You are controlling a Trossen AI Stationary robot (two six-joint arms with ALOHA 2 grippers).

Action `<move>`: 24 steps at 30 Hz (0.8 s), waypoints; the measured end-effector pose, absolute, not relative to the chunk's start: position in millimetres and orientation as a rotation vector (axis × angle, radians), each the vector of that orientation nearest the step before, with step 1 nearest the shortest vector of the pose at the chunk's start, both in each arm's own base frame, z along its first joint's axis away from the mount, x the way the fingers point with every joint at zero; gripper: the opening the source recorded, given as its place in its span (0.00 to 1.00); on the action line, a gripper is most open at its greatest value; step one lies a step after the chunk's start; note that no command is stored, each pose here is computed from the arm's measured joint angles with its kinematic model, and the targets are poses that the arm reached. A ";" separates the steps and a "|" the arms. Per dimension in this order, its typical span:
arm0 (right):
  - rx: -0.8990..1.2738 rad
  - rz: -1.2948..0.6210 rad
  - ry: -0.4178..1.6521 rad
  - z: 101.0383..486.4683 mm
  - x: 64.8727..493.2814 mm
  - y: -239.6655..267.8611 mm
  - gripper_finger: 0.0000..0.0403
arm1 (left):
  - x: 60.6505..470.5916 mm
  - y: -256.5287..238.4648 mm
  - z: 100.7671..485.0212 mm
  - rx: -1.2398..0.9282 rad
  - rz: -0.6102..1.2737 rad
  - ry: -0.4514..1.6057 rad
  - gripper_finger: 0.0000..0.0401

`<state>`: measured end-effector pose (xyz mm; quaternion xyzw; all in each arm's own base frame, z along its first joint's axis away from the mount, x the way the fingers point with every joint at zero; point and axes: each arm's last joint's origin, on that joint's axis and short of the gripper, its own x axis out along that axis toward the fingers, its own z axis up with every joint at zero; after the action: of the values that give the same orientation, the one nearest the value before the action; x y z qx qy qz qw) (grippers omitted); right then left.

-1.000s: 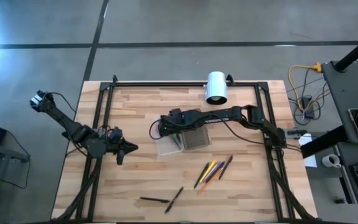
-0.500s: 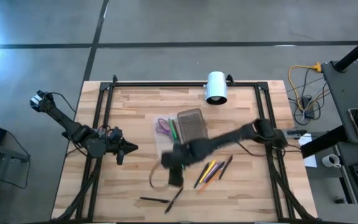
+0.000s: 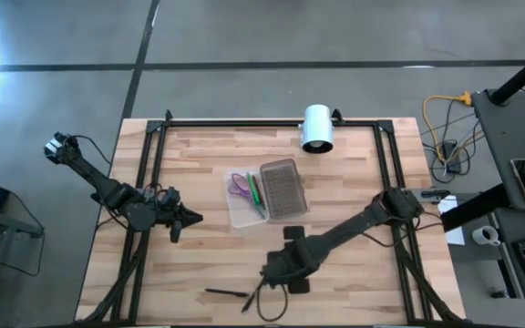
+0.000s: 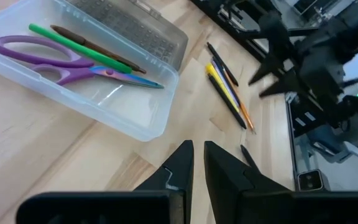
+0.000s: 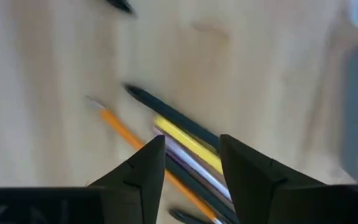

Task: Pick & place school supplies into a supply box
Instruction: Put the black pen into the black supply box

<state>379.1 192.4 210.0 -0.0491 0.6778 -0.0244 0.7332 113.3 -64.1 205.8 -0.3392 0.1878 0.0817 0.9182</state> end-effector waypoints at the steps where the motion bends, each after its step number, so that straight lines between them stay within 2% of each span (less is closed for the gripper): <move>1: -0.127 -0.059 1.502 210.0 376.2 194.0 0.37 | 113.7 -64.5 205.3 -0.696 0.166 0.392 0.06; 6: -0.146 -0.057 1.527 210.6 365.8 206.3 0.40 | 120.6 -71.6 201.7 -0.670 0.116 0.438 0.06; 15: -0.098 -0.162 1.475 214.4 353.1 224.7 0.41 | 141.6 -117.3 220.2 -0.456 -0.200 0.550 0.06; 24: -0.147 -0.161 1.427 217.0 328.8 256.6 0.41 | 180.3 -187.4 223.1 -0.298 -0.195 0.732 0.06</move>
<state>328.8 256.6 217.0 -0.0672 0.6532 -0.0738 0.7506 180.3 -187.4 223.1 -0.1448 0.3562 -0.0947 0.9182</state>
